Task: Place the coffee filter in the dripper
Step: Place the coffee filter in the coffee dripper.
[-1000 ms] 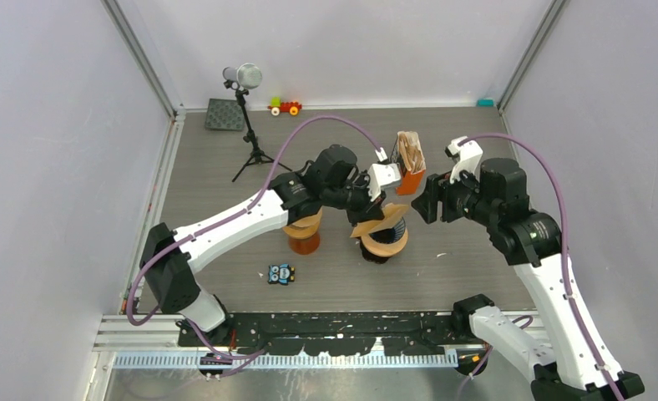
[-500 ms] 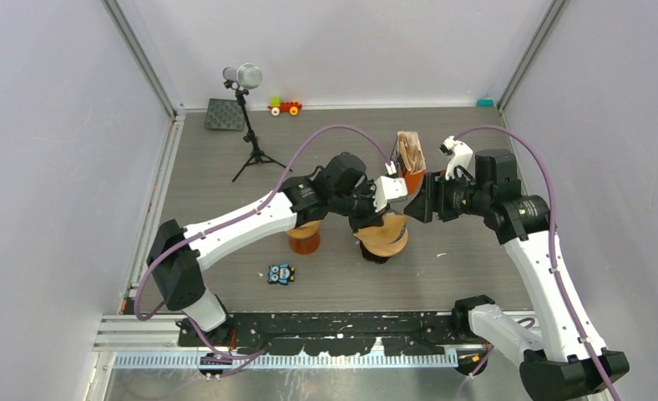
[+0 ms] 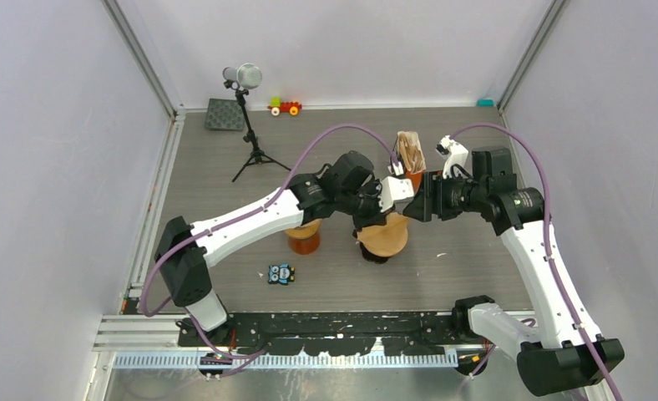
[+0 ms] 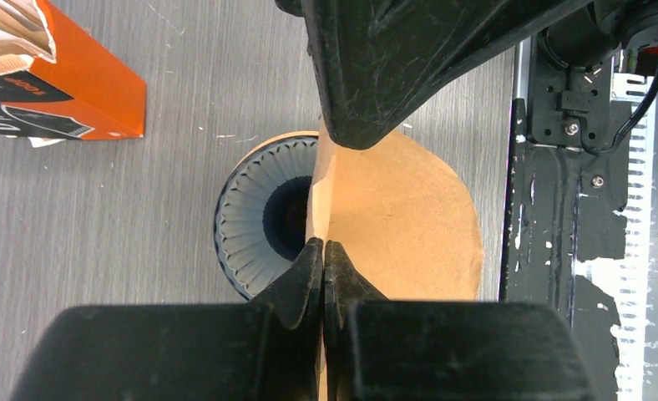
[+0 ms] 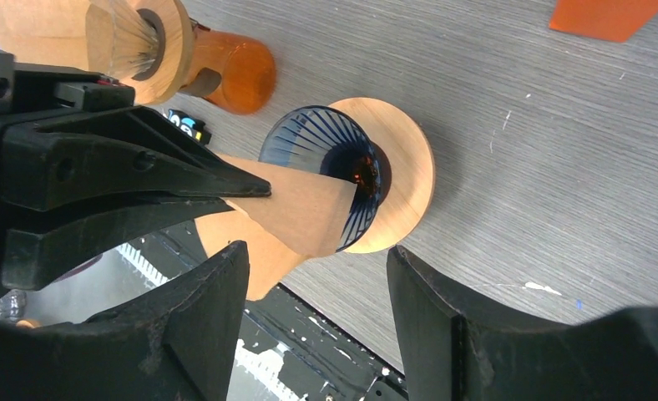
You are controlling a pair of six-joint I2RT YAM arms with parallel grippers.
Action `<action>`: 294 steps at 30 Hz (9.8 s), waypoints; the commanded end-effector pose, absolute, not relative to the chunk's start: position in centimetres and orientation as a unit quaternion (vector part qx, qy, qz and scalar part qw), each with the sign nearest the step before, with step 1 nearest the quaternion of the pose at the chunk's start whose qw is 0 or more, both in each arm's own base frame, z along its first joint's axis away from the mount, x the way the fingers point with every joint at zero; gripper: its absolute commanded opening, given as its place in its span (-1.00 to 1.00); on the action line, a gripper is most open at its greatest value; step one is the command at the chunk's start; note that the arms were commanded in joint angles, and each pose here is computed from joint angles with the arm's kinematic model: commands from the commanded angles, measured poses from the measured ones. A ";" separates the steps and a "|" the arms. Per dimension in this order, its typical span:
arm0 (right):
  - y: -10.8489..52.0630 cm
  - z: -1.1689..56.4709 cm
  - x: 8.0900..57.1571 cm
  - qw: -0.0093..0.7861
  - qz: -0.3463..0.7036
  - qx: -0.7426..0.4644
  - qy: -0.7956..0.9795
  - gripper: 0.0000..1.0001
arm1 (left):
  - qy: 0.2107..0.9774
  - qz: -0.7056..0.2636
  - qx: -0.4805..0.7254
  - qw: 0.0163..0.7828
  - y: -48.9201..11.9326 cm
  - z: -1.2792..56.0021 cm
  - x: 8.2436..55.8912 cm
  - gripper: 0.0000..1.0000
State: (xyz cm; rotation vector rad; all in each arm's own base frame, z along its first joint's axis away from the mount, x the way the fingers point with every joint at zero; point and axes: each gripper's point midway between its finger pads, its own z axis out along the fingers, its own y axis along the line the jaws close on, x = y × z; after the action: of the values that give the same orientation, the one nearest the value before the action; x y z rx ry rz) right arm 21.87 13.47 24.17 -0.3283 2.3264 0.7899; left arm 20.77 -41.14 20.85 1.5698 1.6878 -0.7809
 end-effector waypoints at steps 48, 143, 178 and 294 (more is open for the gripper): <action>12.3 21.2 23.6 0.323 0.324 -0.149 0.877 0.32 | 0.670 -0.305 0.612 0.288 -43.0 20.9 21.1 -1.00; 13.2 19.8 23.9 0.332 0.273 -0.165 0.888 -0.40 | 0.704 -0.214 0.590 0.332 -38.5 22.5 22.6 0.28; 13.4 21.7 23.8 0.343 0.267 -0.217 0.874 0.25 | 0.677 -0.248 0.638 0.271 -39.7 21.5 21.2 -1.00; 15.3 20.4 24.3 0.304 0.291 -0.320 0.849 0.08 | 0.539 -0.233 0.784 0.200 -38.6 19.8 20.9 -1.00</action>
State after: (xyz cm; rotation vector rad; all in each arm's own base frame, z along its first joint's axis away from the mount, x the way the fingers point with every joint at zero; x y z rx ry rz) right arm 23.74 14.77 19.16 -0.7914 2.3161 0.7456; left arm 20.83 -38.42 18.75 2.1812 1.5480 -0.6347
